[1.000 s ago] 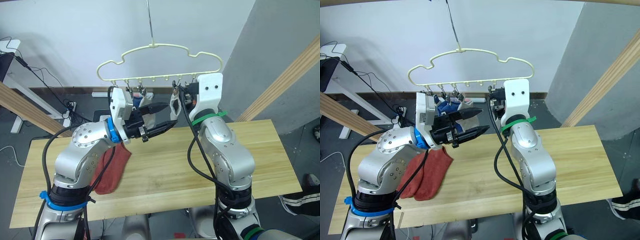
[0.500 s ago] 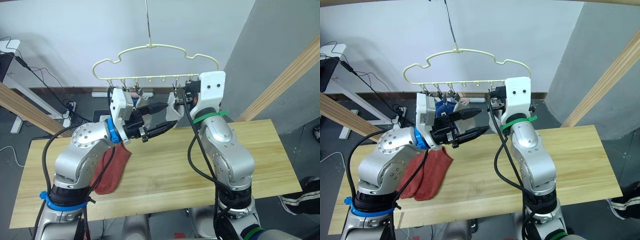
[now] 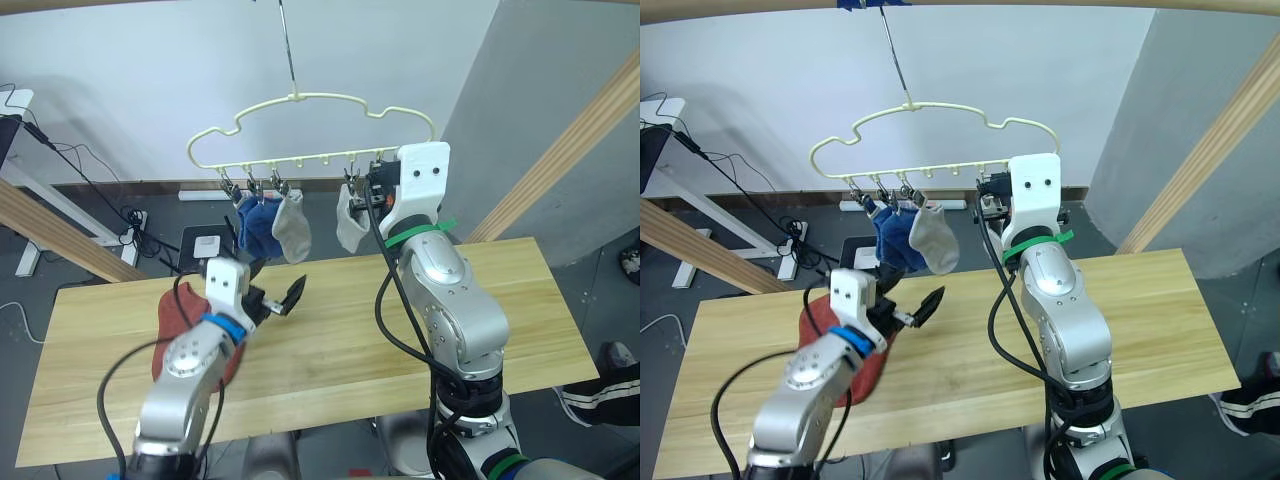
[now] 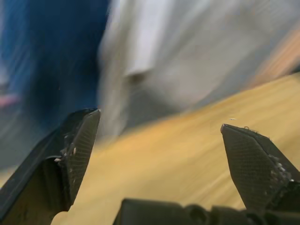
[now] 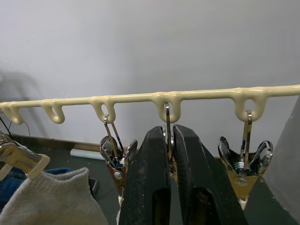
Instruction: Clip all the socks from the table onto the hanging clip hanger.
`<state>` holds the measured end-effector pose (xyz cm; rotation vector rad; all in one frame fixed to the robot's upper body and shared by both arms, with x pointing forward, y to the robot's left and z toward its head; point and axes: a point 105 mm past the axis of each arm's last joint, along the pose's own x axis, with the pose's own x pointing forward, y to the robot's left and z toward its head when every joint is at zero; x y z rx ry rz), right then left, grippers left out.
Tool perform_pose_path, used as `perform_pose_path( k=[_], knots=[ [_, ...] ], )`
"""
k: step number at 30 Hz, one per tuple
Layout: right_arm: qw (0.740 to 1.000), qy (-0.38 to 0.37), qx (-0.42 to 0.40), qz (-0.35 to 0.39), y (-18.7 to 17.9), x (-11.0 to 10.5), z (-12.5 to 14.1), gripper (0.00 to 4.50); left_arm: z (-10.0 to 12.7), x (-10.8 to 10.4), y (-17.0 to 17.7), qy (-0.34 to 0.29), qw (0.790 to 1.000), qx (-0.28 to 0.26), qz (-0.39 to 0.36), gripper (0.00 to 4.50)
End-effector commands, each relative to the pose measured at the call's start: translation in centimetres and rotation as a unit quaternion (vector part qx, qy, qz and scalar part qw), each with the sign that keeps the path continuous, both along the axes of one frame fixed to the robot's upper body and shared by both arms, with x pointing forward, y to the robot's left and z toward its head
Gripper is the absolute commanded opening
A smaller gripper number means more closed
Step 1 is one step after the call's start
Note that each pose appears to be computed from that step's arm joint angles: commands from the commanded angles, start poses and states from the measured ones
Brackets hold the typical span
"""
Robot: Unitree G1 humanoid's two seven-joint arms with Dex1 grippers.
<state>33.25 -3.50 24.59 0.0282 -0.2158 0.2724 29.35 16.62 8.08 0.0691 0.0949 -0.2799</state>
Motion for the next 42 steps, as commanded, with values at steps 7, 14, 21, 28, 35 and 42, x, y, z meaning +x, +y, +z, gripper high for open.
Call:
perform_pose_path(
  k=[7,14,21,28,35,42],
  knots=[
    [0.999,-0.035,0.016,0.035,1.2,-0.9,2.1,0.00,-4.5,-1.5,3.9,0.084,0.982,-0.016,0.167,4.48],
    [0.999,-0.031,0.011,0.039,1.3,-1.0,1.8,0.00,-7.0,-1.6,5.2,0.141,0.964,-0.035,0.221,4.48],
    [0.999,-0.030,0.008,0.042,1.3,-1.0,1.8,0.00,-7.9,-1.7,5.6,0.167,0.959,-0.024,0.229,3.64],
    [0.999,-0.031,0.005,0.044,1.4,-1.0,1.7,0.00,-8.2,-1.9,5.2,0.179,0.961,-0.034,0.209,2.10],
    [0.999,-0.032,0.004,0.043,1.3,-0.9,1.7,0.00,-4.9,-1.6,-0.9,0.100,0.995,-0.015,-0.024,1.16],
    [0.999,-0.035,0.003,0.038,1.2,-0.9,1.9,0.00,-0.4,-2.7,-7.1,0.022,0.962,-0.043,-0.268,0.05]
  ],
)
